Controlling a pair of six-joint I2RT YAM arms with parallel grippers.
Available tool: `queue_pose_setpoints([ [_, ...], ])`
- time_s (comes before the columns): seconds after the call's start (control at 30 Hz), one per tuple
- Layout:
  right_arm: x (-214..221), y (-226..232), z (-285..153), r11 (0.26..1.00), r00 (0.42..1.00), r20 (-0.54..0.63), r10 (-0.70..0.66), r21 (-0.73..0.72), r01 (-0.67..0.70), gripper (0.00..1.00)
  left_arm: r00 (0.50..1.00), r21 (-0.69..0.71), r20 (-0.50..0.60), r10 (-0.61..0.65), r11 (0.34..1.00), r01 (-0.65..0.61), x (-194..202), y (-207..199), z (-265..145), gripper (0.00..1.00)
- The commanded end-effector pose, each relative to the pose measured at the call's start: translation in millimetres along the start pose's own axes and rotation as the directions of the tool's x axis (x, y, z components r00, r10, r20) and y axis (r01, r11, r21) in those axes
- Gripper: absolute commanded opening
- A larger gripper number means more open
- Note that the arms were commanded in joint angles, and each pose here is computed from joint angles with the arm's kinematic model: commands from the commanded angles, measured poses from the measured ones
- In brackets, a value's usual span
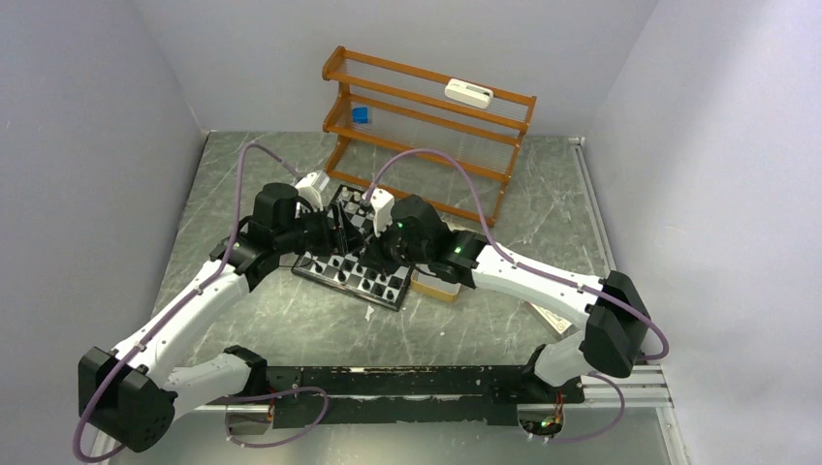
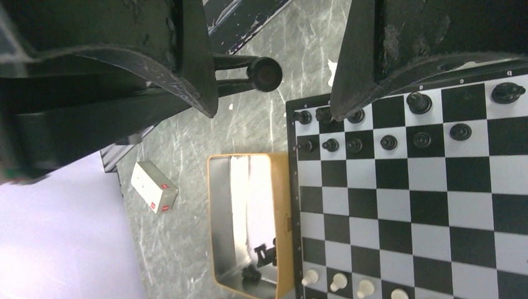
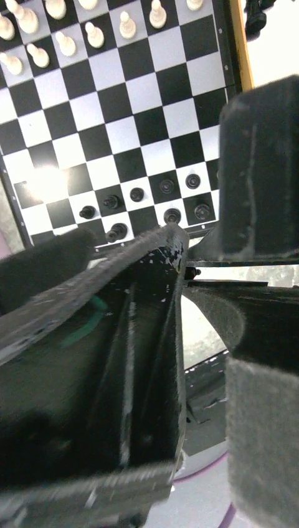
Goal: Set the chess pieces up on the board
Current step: Place the chess piece on the chessboard.
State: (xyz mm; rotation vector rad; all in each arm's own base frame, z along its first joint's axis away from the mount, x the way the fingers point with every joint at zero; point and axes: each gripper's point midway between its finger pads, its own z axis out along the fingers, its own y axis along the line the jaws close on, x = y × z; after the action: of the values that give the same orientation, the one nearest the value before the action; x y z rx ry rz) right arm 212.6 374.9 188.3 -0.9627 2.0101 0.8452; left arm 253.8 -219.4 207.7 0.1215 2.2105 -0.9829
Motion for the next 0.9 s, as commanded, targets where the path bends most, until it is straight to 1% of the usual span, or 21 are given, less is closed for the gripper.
queue_pose_setpoints([
  [0.0,-34.9,-3.9,-5.8,0.997,0.993,0.112,0.041,0.06,-0.048,0.0,0.999,-0.045,-0.052,-0.011,0.999,0.009,13.4,12.8,1.1,0.7],
  [0.17,-43.7,-6.2,-10.7,0.992,0.984,0.159,0.083,0.081,-0.096,0.0,0.999,-0.026,-0.037,-0.009,1.0,0.008,14.4,10.8,-0.4,0.63],
  [0.27,-48.9,-9.0,-14.2,0.988,0.977,0.188,0.098,0.097,-0.118,0.0,1.0,-0.072,-0.027,-0.012,0.997,0.01,15.0,19.7,-1.6,0.6],
  [0.3,-50.5,-8.8,-15.1,0.988,0.976,0.197,0.098,0.097,-0.119,0.0,1.0,-0.096,-0.027,-0.011,0.995,0.008,15.5,24.1,-2.0,0.6],
  [0.57,-52.4,-2.7,-18.9,0.99,0.968,0.221,0.114,0.062,-0.131,0.0,0.999,-0.129,-0.041,-0.006,0.992,0.001,19.2,32.1,-0.9,0.57],
  [0.67,-46.3,-6.5,-15.9,0.988,0.972,0.206,0.112,0.079,-0.131,0.0,0.999,-0.135,-0.041,-0.012,0.991,0.007,19.0,33.0,-0.5,0.57],
  [0.8,-35.1,-13.4,-10.3,0.985,0.981,0.16,0.111,0.116,-0.13,0.0,1.0,-0.149,-0.028,-0.006,0.989,0.001,13.3,32.3,-3.4,0.61],
  [0.87,-31.7,-14.9,-8.3,0.984,0.984,0.138,0.111,0.126,-0.129,0.0,1.0,-0.181,0.002,0.018,0.983,-0.017,3.1,33.5,-8.8,0.62],
])
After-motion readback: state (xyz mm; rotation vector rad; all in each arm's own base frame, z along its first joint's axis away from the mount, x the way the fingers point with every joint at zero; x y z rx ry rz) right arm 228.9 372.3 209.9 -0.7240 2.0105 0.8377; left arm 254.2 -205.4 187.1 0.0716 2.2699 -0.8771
